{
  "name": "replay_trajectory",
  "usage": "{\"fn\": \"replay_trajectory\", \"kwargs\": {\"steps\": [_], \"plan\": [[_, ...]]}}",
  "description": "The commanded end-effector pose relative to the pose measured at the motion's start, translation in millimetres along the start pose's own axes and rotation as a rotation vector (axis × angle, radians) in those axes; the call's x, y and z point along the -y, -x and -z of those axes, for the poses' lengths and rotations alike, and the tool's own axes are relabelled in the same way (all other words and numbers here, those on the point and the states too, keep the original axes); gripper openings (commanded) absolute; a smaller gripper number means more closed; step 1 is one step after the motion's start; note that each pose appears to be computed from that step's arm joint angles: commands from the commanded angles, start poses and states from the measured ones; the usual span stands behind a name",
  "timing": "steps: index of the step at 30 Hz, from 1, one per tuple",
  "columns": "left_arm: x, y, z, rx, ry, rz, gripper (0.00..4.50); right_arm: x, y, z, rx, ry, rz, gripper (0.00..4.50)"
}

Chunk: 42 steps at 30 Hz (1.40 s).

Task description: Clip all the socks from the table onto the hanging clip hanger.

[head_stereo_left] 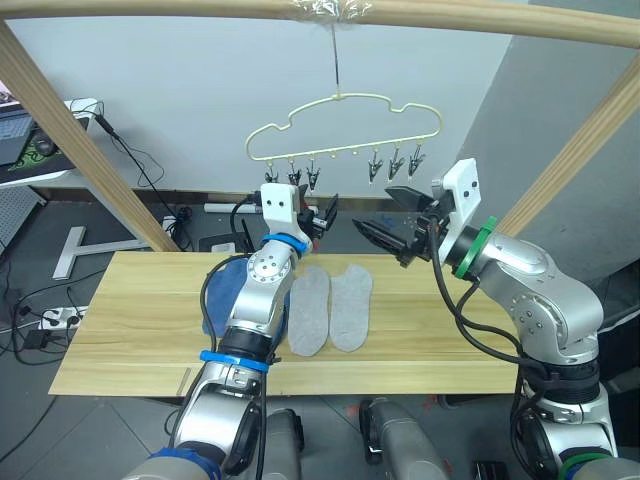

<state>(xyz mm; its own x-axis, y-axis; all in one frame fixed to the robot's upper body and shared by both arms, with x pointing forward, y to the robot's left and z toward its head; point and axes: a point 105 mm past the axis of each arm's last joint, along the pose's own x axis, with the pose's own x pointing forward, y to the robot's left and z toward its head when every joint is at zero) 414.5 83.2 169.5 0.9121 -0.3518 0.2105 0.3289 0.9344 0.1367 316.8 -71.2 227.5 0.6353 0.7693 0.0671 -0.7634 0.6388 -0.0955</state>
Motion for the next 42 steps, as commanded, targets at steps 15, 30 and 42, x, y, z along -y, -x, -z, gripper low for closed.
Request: {"fn": "replay_trajectory", "kwargs": {"steps": [15, 30, 42], "plan": [[1, -12, -24, 0.081, -0.024, -0.023, 2.52, 6, 2, -17, 0.058, 0.029, 0.033, 4.5], [-14, -18, -30, 0.107, -0.107, -0.089, 2.52, 4, 1, -21, 0.066, 0.033, 0.021, 4.5], [-19, -22, -31, 0.119, -0.146, -0.106, 2.52, 6, 1, -22, 0.065, 0.037, 0.03, 4.5]]}}
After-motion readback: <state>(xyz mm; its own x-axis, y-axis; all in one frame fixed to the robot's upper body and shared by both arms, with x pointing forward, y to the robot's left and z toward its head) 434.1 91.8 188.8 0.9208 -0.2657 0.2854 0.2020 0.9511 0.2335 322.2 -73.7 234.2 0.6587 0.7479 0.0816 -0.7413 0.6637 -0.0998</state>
